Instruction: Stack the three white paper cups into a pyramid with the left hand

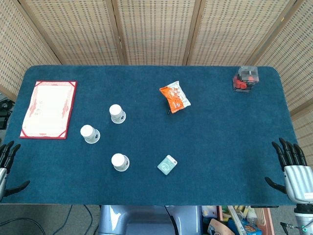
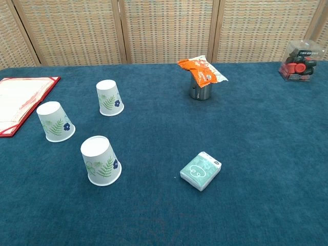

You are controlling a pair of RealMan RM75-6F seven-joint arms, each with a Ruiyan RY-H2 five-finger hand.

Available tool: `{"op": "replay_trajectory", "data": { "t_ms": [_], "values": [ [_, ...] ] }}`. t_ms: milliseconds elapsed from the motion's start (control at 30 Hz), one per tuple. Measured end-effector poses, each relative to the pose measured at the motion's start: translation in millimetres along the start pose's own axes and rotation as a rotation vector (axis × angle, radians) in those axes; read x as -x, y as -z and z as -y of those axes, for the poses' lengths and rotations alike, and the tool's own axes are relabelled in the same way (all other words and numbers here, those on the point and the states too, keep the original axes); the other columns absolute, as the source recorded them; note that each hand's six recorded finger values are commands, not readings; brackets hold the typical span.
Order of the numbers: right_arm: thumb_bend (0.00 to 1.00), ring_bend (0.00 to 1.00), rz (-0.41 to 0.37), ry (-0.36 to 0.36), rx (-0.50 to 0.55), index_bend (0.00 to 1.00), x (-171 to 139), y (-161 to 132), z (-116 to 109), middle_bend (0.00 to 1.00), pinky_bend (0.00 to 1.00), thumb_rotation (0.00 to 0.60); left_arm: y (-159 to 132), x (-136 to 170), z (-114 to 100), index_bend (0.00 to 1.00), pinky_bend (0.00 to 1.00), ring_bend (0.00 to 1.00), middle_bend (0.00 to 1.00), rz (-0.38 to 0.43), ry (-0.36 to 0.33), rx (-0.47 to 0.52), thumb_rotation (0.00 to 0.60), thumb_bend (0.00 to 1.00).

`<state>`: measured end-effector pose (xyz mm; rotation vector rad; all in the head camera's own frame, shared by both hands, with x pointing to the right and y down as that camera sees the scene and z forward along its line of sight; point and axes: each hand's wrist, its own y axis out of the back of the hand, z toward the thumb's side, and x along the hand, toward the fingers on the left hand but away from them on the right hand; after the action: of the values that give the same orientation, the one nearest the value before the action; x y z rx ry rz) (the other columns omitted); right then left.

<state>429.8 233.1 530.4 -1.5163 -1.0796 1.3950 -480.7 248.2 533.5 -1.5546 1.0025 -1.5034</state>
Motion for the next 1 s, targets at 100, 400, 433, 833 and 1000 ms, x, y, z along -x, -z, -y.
{"op": "replay_trajectory", "data": {
  "t_ms": [100,400,433,833,1000],
  "values": [
    [0.0,0.0,-0.001,-0.001,-0.001,0.0,-0.1,-0.2,0.1,0.0,0.0,0.6,0.7,-0.6,0.5,0.0,0.0,0.0,0.0,-0.003,0.002,0.0,0.6,0.01],
    [0.0,0.0,0.012,-0.007,0.006,0.0,3.1,3.2,0.5,0.0,0.0,0.6,-10.1,-24.7,-6.9,0.0,0.0,0.0,0.0,0.047,-0.023,0.026,0.6,0.02],
    [0.0,0.0,0.013,-0.009,0.007,0.0,4.1,3.5,0.8,0.0,0.0,0.6,-12.6,-31.2,-9.8,0.0,0.0,0.0,0.0,0.056,-0.033,0.028,0.6,0.02],
    [0.0,0.0,0.054,-0.033,0.004,0.0,13.4,13.1,6.6,0.0,0.0,0.6,-90.1,-164.6,-15.7,0.0,0.0,0.0,0.0,0.191,0.057,0.007,0.6,0.02],
    [0.0,0.0,0.064,-0.04,0.003,0.0,16.2,15.6,8.4,0.0,0.0,0.6,-126.8,-225.6,3.2,0.0,0.0,0.0,0.0,0.192,0.117,0.009,0.6,0.02]
  ]
}}
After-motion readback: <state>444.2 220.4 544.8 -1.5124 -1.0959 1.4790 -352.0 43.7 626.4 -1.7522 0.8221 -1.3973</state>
